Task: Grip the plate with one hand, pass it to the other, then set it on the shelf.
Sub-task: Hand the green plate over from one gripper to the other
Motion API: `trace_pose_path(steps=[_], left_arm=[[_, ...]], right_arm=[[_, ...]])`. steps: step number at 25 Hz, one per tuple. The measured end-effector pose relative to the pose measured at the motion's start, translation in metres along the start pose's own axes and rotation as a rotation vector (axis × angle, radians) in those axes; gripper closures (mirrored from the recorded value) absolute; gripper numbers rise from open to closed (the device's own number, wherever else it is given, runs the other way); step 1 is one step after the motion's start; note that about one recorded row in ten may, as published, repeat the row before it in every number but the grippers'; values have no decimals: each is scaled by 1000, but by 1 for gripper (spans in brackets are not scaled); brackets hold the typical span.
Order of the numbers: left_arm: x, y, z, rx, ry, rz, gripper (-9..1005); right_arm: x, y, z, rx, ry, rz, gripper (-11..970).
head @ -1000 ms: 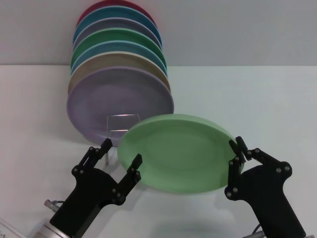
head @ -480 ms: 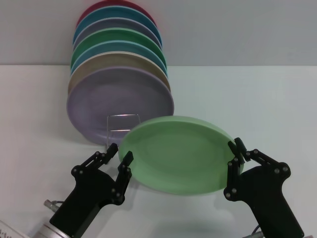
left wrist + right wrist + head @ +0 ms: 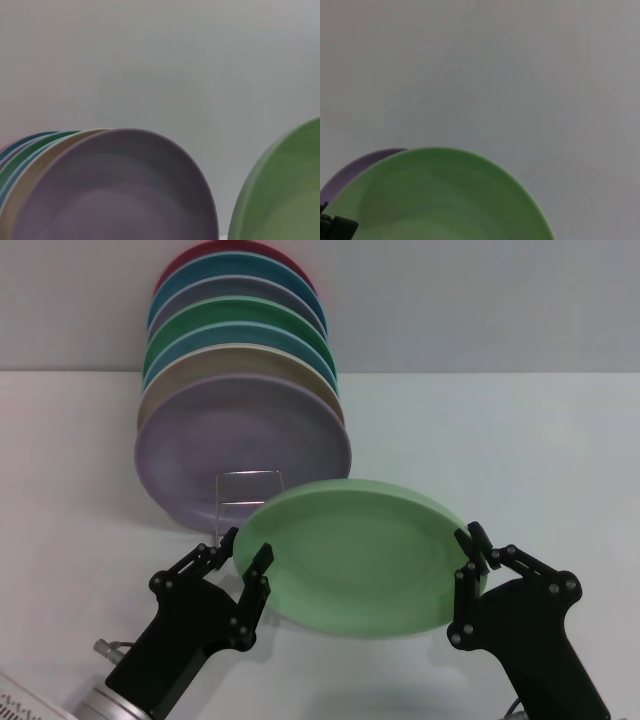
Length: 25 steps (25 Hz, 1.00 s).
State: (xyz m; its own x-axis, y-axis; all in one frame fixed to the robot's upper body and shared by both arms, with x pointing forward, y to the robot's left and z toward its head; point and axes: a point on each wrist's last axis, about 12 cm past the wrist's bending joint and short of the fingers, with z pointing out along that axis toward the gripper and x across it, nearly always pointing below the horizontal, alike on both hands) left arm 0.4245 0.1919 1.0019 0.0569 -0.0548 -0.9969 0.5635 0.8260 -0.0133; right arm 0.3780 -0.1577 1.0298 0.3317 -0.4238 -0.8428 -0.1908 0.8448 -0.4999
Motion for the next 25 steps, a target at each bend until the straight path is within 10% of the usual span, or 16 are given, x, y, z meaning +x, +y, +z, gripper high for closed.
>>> trace_pose_path(steps=[25], left_arm=[[-1,1,2,-13,-2,-5,801]], right_arm=[[0,-1,0,5,-4,-12,901]])
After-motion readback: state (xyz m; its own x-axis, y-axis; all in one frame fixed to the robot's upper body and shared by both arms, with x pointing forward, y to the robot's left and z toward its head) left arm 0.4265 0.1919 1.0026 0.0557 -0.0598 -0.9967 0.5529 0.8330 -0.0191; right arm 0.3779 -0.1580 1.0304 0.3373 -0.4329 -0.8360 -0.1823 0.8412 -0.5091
